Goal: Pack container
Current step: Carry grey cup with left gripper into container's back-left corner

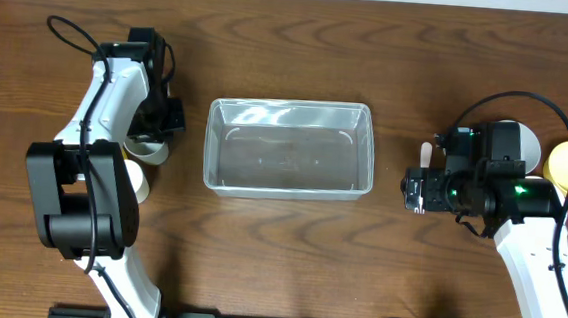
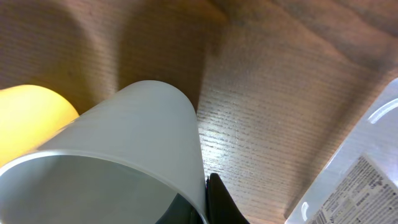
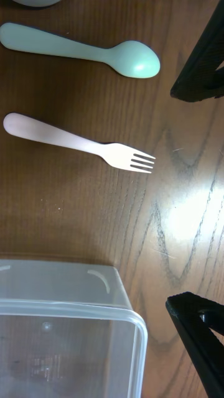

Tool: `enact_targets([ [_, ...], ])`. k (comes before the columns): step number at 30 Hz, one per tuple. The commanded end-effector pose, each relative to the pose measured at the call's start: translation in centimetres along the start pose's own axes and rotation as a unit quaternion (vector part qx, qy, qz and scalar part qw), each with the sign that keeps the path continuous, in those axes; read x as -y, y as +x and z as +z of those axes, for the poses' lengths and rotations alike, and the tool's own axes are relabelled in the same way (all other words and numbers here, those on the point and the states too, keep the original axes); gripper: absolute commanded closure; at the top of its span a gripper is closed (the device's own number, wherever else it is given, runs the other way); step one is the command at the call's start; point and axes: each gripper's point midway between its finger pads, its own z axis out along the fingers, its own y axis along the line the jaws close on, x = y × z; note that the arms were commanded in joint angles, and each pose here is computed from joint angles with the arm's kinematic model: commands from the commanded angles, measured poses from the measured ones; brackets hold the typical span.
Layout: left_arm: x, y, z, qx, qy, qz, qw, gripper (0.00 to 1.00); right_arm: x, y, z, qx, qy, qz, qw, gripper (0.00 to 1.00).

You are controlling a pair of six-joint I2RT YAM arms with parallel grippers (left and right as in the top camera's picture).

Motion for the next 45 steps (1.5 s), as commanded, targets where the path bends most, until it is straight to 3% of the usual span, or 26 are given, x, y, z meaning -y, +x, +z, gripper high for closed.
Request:
enact_targets([
  [1, 0.5, -1.8, -3.0, 0.049, 0.002, 0.003, 0.999, 0.94, -0.1, -0.6, -0.4, 0.008, -0.005, 0.010, 1.000, 0.01],
  [6, 3.3, -1.8, -8.9, 0.104, 0.016, 0.044, 0.993, 0.94, -0.1, -0.5, -0.4, 0.006, -0.005, 0.010, 1.000, 0.01],
  [10, 6.9, 0.5, -14.0, 0.145, 0.032, 0.098, 0.984, 0.94, -0.1, -0.6, -0.4, 0.007, -0.005, 0.010, 1.000, 0.01],
  [15, 11.5, 4.5, -16.2, 0.158, 0.047, 0.176, 0.971, 0.94, -0.1, -0.6, -0.4, 0.008, -0.005, 0.010, 1.000, 0.01],
  [22, 15.8, 6.7, -13.2, 0.123, 0.037, 0.251, 0.959, 0.94, -0.1, -0.6, -0.4, 0.008, -0.005, 0.010, 1.000, 0.01],
  [31, 16.5, 4.7, -6.8, 0.060, 0.008, 0.245, 0.968, 0.94, -0.1, -0.5, -0.4, 0.006, -0.005, 0.010, 1.000, 0.01],
  [45, 16.9, 2.4, -1.8, 0.041, -0.009, 0.244, 0.969, 0.94, -0.1, -0.4, -0.4, 0.004, -0.005, 0.011, 1.000, 0.01],
])
